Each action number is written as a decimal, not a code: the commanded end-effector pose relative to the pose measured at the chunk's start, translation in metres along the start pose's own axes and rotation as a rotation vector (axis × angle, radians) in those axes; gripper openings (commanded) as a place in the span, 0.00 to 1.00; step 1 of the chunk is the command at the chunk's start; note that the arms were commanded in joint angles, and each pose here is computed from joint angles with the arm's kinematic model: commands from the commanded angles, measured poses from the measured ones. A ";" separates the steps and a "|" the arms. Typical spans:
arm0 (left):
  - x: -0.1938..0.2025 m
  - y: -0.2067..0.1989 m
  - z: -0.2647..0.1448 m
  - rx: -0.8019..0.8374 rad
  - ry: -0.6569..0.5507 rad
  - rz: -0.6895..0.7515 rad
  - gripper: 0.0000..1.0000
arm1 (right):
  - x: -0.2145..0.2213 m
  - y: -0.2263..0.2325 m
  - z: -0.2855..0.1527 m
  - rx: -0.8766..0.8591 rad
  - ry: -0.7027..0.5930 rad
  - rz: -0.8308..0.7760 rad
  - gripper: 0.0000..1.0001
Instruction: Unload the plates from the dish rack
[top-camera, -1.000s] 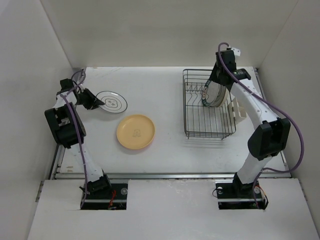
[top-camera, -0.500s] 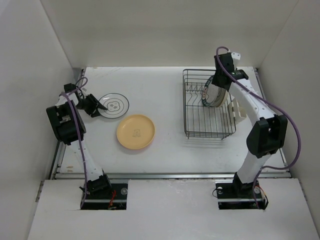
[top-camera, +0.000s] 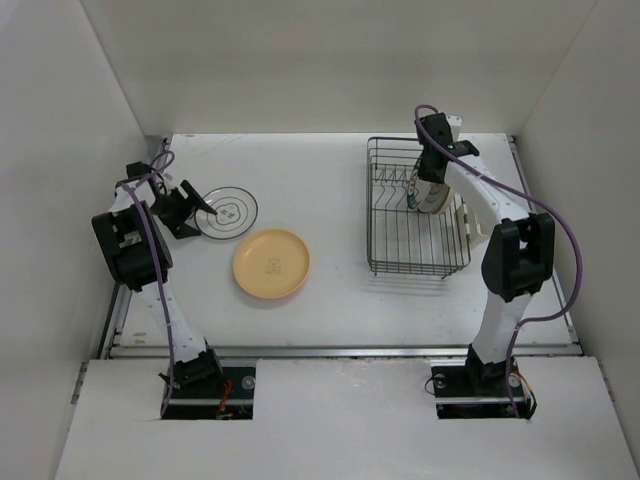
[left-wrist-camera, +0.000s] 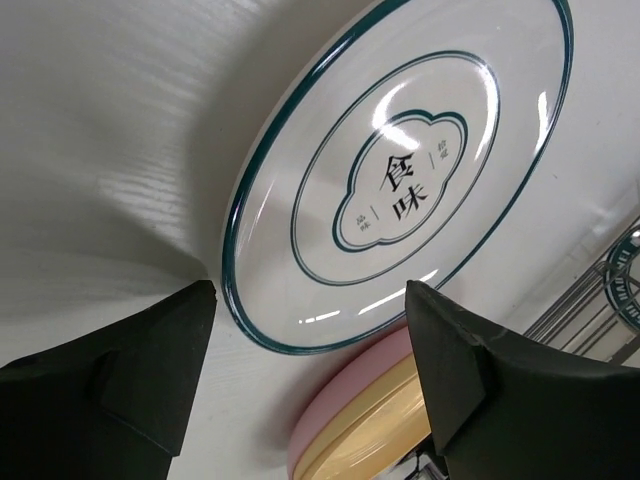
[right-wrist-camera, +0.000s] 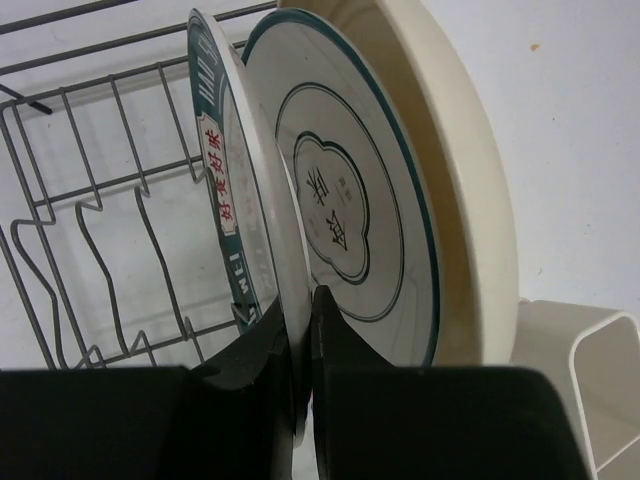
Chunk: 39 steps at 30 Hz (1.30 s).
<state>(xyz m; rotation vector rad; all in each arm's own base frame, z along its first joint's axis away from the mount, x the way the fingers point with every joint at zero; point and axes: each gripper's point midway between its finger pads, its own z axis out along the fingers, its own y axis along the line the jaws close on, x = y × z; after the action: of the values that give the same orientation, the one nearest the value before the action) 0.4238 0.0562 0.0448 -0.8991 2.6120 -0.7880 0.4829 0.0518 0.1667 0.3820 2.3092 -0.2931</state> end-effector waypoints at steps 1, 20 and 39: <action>-0.003 -0.015 -0.040 -0.031 -0.078 0.074 0.74 | -0.029 -0.018 -0.016 0.052 -0.077 0.036 0.00; 0.025 -0.118 -0.139 0.112 -0.338 0.622 0.84 | -0.118 -0.015 -0.160 -0.035 -0.409 0.049 0.00; 0.125 -0.167 -0.093 0.311 -0.047 0.884 0.92 | 0.044 0.266 -0.260 -1.709 0.014 -0.302 0.00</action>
<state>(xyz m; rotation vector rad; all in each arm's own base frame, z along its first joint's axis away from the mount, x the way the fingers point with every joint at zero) 0.3766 -0.0889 0.2153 0.2648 2.3493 -0.8265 0.4035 0.3704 0.2220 -0.6141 2.0785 1.2627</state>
